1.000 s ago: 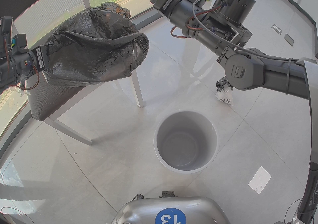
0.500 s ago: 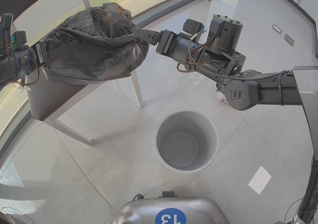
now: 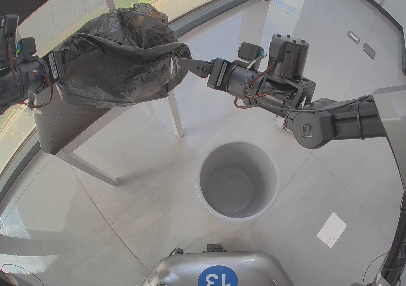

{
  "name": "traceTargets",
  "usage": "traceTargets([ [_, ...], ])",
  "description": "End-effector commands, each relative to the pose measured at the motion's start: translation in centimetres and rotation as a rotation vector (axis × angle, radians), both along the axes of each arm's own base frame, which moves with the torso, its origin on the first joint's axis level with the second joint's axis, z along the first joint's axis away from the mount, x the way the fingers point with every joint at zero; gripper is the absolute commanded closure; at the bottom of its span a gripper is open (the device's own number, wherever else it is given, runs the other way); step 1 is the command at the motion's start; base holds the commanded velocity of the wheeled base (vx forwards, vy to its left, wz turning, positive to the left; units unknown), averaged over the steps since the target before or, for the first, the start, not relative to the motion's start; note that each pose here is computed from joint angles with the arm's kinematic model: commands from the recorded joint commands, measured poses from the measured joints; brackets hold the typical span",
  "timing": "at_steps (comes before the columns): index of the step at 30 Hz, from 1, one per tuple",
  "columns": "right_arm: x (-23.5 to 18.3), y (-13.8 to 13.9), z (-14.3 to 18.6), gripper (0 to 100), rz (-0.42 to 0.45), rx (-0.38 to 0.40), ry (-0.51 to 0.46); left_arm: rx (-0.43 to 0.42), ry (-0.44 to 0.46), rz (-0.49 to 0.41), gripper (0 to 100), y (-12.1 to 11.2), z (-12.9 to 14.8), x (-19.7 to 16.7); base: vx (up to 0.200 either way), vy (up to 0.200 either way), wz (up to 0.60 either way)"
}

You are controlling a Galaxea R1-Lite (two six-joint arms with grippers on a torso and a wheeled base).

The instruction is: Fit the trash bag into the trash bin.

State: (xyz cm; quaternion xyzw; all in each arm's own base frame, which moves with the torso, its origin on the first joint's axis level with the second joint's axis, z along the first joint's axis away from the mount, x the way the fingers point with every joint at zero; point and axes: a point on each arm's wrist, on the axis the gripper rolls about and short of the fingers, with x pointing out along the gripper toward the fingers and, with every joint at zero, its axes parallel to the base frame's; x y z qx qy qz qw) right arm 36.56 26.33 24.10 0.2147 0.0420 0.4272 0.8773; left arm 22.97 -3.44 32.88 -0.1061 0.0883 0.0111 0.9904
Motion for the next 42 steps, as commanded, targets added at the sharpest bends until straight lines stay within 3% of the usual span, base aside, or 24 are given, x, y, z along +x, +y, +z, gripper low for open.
traceTargets([
  [1, 0.3, 0.1, -0.6, 0, -0.002, -0.007, 0.011, -0.001, 0.0, -0.007, 100, -0.2, 0.0, 0.0, 0.0, 0.0, 0.0],
  [26, 2.8, -0.5, -4.1, 0, -0.043, -0.053, 0.077, -0.015, -0.076, -0.09, 100, -1.9, 2.3, -1.1, 0.0, 0.0, 0.0],
  [37, 2.9, -0.5, -4.2, 0, -0.045, -0.051, 0.077, -0.036, -0.109, -0.299, 100, -6.3, 3.5, -2.8, 0.0, 0.0, 0.0],
  [42, 3.0, -0.6, -4.3, 0, -0.046, -0.052, 0.078, -0.045, -0.128, -0.333, 100, -7.1, 4.2, -2.9, 0.0, 0.0, 0.0],
])
